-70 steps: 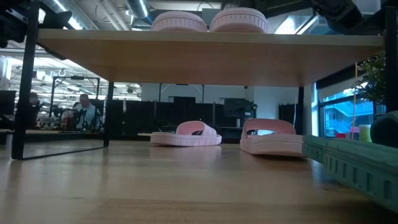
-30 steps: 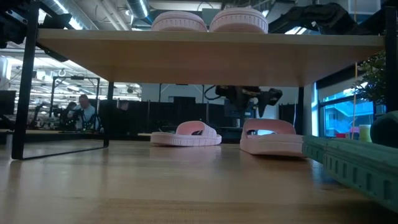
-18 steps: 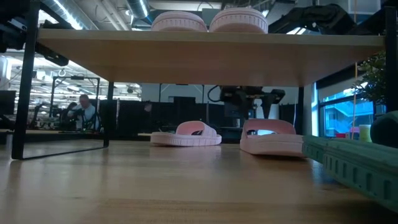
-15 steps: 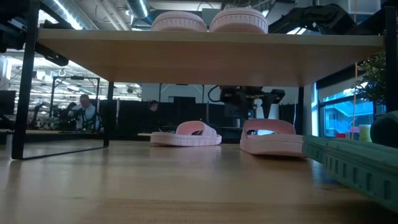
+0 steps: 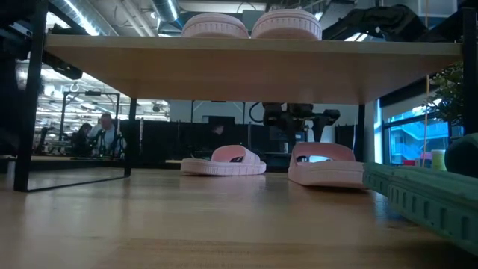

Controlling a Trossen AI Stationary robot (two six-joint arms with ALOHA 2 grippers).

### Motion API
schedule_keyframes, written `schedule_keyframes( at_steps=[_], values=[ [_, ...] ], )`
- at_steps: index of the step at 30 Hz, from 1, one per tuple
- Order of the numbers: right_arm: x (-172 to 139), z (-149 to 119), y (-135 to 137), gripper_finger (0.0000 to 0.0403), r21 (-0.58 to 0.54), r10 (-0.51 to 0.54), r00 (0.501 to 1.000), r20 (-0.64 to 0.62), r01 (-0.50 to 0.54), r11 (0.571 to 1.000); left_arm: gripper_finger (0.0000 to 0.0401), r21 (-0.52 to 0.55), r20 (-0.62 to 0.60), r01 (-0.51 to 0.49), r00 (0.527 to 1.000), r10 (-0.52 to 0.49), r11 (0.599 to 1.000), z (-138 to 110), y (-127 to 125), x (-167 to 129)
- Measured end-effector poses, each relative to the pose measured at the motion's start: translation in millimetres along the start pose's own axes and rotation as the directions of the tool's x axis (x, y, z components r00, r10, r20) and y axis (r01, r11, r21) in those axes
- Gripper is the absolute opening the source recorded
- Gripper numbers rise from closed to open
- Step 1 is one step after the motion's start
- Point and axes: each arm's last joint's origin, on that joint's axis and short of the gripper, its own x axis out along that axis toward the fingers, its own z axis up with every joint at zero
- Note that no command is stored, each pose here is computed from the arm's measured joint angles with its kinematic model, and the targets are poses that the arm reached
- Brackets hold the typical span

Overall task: Pick and place slides into the shelf
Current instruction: Adjust the pink slipper under the shelf

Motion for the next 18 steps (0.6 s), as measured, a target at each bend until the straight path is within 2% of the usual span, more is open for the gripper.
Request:
schedule_keyframes(
  at_steps=[4,12,16,18],
  values=[
    [2,-3,3,0.0265,-0.013,-0.004,1.0,-0.002,0.004,1.0,0.0221,0.0,0.0,0.0,1.0,0.0,1.0,0,0,0],
    [25,-3,15,0.0265,-0.07,-0.035,0.998,-0.057,0.031,0.997,0.0221,-0.001,-0.001,0.004,1.0,-0.004,1.0,0,0,0],
    [31,-2,18,0.0265,-0.032,-0.053,0.997,-0.063,0.051,0.998,0.0221,-0.005,0.0,0.004,1.0,-0.004,1.0,0,0,0],
    [32,-3,18,0.0265,-0.048,-0.053,0.996,-0.07,0.05,0.998,0.0221,-0.005,-0.001,0.004,1.0,-0.004,1.0,0,0,0]
  ],
)
